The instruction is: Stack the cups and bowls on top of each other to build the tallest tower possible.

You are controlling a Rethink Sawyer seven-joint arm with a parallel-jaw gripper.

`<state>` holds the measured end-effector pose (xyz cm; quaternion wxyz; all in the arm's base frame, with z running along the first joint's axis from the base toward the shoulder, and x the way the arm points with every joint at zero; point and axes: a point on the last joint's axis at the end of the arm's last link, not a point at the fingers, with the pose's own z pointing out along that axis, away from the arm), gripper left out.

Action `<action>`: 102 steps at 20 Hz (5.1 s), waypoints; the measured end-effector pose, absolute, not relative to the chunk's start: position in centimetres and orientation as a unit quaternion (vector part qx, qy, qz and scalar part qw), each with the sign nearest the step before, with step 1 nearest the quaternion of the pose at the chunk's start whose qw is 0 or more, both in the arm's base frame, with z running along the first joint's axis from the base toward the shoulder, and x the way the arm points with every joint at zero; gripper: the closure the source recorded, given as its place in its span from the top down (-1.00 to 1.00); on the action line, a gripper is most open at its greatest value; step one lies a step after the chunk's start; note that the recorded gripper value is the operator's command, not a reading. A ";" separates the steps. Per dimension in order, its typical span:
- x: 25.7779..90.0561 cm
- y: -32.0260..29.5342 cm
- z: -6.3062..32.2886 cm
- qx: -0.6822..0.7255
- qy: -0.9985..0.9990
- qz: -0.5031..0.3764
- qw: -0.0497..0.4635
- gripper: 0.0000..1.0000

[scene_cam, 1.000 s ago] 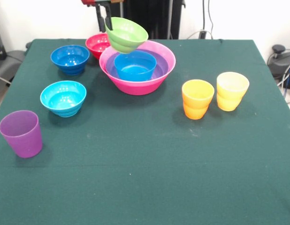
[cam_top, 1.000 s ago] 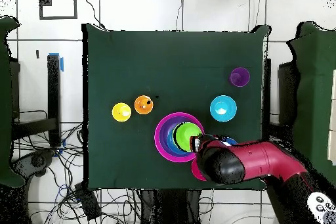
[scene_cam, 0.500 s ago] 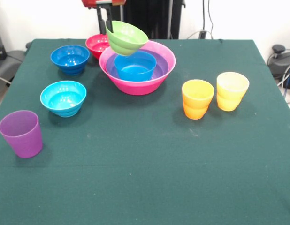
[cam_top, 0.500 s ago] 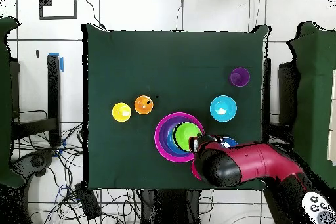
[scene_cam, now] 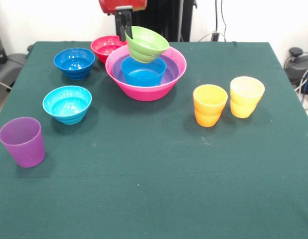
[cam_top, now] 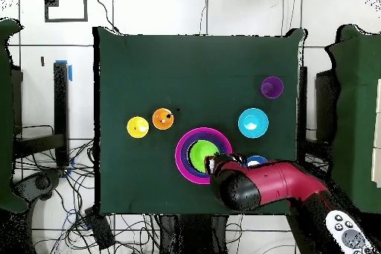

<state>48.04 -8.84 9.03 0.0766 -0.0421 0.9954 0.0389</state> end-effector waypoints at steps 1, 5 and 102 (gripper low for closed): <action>48.0 -8.7 8.9 -0.043 0.995 0.039 0.076 -1.00; 47.4 -7.3 8.2 -0.052 0.996 0.039 0.065 -1.00; 47.5 -10.4 4.2 0.013 0.995 0.084 0.060 1.00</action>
